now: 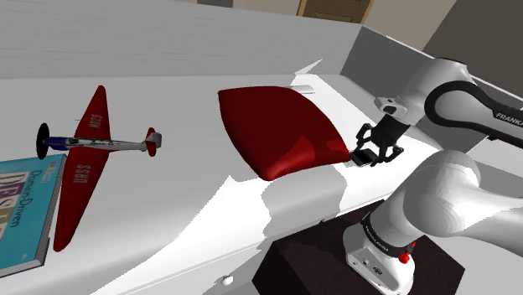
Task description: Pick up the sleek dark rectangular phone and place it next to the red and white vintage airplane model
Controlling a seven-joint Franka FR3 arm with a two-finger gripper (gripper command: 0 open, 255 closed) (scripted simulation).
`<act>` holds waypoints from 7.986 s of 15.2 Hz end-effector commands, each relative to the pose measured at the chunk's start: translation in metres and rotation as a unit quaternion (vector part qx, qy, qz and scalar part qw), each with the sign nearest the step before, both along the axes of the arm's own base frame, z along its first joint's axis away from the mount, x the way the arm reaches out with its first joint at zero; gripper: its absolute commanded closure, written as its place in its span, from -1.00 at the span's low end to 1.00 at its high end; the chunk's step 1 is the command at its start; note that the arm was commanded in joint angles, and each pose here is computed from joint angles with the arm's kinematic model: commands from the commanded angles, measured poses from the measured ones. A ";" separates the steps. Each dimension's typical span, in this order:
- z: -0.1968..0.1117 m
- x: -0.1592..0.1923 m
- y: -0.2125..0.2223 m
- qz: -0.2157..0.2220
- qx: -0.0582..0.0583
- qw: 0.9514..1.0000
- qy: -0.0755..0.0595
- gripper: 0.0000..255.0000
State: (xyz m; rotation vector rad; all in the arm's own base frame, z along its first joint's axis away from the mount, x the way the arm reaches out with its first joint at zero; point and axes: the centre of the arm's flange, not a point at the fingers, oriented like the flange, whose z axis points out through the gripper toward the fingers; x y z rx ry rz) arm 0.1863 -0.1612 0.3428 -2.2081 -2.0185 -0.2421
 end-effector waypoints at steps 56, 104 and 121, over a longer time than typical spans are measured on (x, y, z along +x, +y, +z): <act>0.167 0.097 0.316 0.000 0.000 1.000 0.000 1.00; -0.003 0.134 0.437 0.000 0.000 1.000 0.000 1.00; 0.046 0.133 0.426 0.000 0.000 1.000 0.000 -1.00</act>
